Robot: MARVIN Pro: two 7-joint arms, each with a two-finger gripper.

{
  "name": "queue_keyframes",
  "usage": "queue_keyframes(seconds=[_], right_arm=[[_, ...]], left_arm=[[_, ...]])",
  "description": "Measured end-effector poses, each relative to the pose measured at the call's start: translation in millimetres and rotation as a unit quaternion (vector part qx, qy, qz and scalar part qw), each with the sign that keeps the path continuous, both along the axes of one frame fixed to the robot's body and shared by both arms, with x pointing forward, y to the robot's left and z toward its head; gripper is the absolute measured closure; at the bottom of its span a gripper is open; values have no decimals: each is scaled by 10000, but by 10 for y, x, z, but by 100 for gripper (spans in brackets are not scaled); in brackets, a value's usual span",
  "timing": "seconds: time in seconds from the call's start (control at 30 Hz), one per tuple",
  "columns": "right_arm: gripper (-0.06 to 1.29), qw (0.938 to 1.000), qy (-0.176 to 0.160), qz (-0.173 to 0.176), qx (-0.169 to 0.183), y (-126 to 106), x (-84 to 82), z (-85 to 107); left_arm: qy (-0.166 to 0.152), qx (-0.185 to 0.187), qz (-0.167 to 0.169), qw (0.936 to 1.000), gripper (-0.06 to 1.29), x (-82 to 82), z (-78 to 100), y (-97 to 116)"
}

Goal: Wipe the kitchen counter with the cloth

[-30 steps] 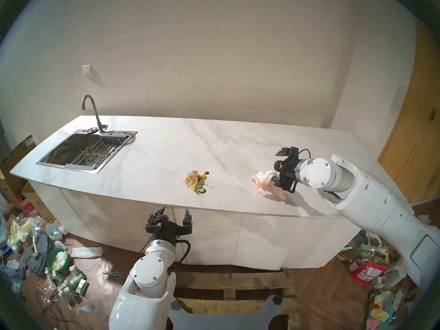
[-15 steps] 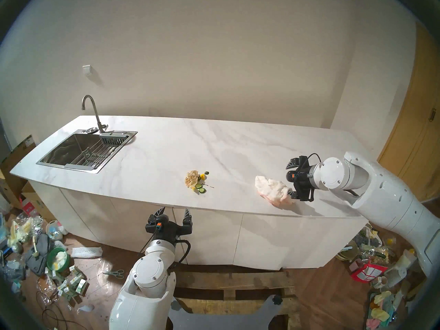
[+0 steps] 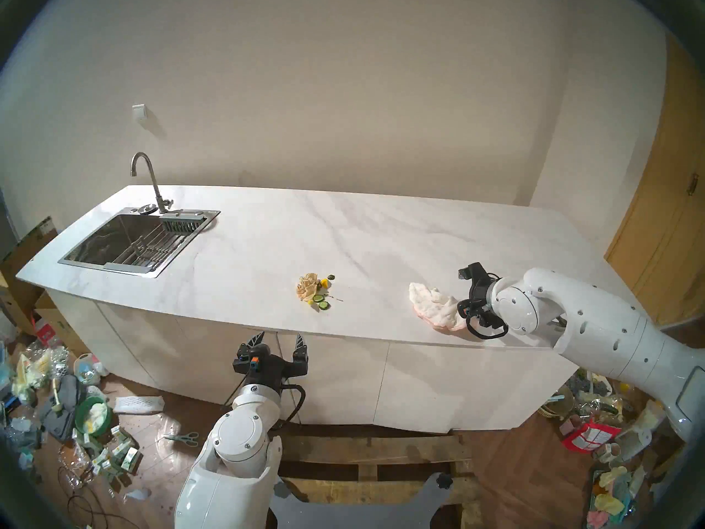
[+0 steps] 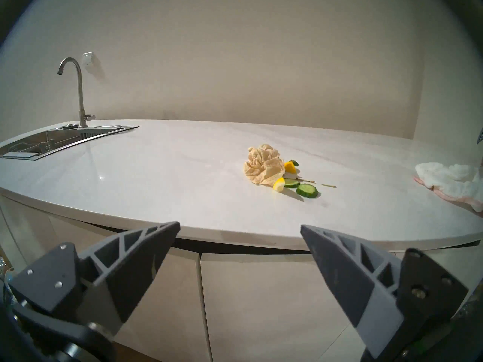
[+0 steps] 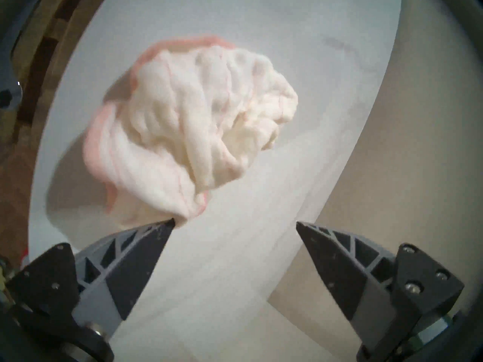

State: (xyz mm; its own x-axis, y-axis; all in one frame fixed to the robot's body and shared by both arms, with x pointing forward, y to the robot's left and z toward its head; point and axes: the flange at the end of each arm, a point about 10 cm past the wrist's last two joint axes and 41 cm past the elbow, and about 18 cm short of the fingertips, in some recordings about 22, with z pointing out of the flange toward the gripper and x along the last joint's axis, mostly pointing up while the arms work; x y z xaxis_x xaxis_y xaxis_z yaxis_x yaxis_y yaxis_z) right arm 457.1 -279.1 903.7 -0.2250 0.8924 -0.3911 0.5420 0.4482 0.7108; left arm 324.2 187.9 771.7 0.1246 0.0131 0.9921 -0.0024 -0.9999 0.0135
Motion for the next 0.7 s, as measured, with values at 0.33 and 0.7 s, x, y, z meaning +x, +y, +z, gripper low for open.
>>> queue_keyframes(seconds=[0.33, 0.7], right_arm=[[-1, 9977, -270, -614, -40, -160, 169, 127], [-1, 9695, -284, -1875, 1550, -347, 393, 439]], left_arm=[[3, 1, 0, 10000, -2, 0, -2, 0], [40, 4, 4, 10000, -2, 0, -34, 2]])
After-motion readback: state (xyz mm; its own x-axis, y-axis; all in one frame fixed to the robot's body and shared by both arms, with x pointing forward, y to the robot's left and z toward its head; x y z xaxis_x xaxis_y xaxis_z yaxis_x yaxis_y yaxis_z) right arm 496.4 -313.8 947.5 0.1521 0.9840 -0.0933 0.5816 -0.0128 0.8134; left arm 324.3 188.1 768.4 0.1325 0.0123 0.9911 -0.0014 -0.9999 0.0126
